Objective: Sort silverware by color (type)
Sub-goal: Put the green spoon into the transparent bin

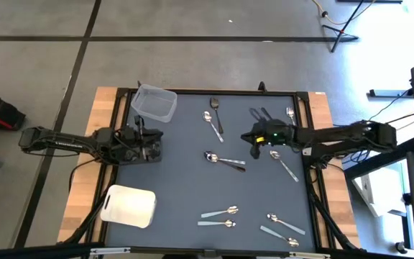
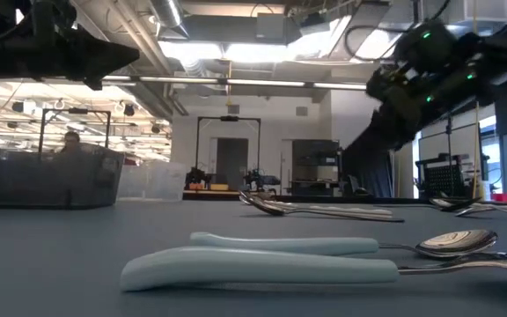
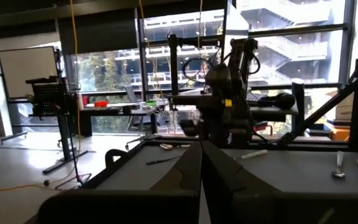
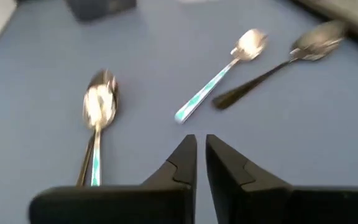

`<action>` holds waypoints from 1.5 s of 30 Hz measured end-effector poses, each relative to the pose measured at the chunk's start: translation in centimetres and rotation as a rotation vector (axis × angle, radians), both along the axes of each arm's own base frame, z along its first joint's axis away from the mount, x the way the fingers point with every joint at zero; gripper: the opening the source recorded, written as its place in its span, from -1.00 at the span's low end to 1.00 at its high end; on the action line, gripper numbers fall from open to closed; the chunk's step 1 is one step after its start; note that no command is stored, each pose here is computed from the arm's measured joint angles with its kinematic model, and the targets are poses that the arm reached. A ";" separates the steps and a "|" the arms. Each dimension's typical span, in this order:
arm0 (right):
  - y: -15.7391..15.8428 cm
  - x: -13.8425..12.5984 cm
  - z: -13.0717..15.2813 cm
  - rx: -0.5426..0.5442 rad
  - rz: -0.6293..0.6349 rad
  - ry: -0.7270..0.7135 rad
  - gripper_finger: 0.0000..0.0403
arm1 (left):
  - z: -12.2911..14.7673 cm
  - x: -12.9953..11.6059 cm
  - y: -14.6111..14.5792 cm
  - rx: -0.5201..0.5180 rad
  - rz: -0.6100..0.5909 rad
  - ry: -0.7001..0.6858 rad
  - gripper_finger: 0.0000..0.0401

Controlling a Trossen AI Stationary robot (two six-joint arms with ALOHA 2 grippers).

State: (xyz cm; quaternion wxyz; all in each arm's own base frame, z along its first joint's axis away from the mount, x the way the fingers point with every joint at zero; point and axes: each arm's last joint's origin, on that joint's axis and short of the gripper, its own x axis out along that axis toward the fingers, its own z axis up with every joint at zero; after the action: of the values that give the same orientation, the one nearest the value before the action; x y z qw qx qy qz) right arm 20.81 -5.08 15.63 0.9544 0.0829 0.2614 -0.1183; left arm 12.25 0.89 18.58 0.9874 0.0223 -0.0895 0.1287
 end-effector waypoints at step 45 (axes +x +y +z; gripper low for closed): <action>3.5 5.4 -4.9 -0.037 0.251 0.284 -0.93 | 0.4 1.4 0.0 -0.077 -0.034 0.015 -0.83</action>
State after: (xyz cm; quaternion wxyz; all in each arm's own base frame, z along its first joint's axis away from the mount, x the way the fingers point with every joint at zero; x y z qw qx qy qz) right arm 26.23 -1.60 10.70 0.9165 0.0148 0.3995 -0.0138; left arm 13.61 0.85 19.00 0.9902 -0.0162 -0.0776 0.1153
